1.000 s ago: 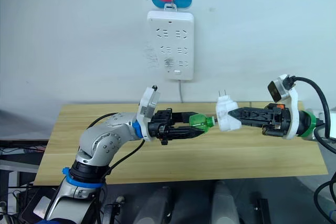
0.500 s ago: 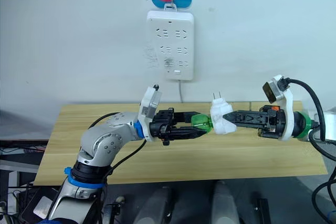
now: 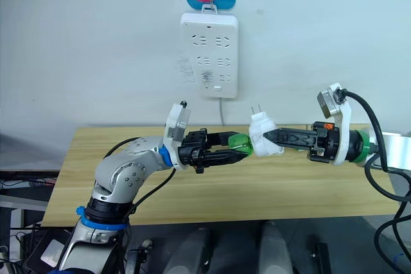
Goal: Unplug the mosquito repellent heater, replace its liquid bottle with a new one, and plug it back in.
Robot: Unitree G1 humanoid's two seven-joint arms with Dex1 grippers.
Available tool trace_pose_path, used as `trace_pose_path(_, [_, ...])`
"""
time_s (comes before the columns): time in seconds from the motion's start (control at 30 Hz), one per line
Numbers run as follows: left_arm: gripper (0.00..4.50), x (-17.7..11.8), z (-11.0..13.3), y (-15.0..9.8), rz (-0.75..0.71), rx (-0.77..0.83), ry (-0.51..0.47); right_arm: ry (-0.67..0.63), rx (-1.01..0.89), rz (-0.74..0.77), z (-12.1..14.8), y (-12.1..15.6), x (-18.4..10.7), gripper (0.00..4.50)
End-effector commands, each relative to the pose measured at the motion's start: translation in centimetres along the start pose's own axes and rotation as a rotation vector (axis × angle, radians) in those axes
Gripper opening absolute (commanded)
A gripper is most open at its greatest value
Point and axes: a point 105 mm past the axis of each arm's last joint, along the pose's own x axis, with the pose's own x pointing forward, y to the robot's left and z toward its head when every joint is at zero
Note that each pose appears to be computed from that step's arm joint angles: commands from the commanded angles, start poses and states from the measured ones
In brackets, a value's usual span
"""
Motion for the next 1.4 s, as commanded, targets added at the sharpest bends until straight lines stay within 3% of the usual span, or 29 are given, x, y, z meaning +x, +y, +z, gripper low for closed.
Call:
trace_pose_path(0.03, [2.26,2.0,0.2,-1.1,-0.083,0.022,-0.005,0.068,-0.023,0.082,-1.3,1.7,0.8,3.90])
trace_pose_path(0.1, [2.26,2.0,0.3,-0.9,-0.071,0.028,-0.008,0.070,-0.024,0.070,-1.6,1.6,0.9,4.39])
trace_pose_path(0.57, [2.26,2.3,1.2,-0.2,-0.048,0.040,-0.036,0.219,-0.001,0.085,-5.2,2.5,0.7,4.39])
trace_pose_path(0.7, [2.26,2.2,1.4,0.0,-0.044,0.043,-0.039,0.263,0.011,-0.083,-6.5,0.3,-1.6,4.39])
trace_pose_path(0.8, [2.26,2.0,1.4,-0.1,-0.050,0.039,-0.029,0.229,-0.024,-0.252,-6.0,-3.1,-4.0,3.80])
trace_pose_path(0.87, [2.26,1.7,1.2,-0.3,-0.060,0.034,-0.012,0.167,-0.062,-0.311,-4.5,-4.5,-4.9,3.13])
trace_pose_path(1.0, [2.26,1.2,0.8,-0.8,-0.089,0.016,0.020,0.083,-0.116,-0.332,-1.9,-5.7,-5.0,1.70])
trace_pose_path(1.17, [2.26,0.9,0.6,-1.3,-0.116,-0.001,0.043,0.030,-0.120,-0.279,-0.7,-5.9,-3.3,0.02])
trace_pose_path(1.4, [2.26,1.0,0.7,-1.1,-0.102,-0.005,0.036,0.028,-0.102,-0.113,-1.5,-3.5,0.6,0.02])
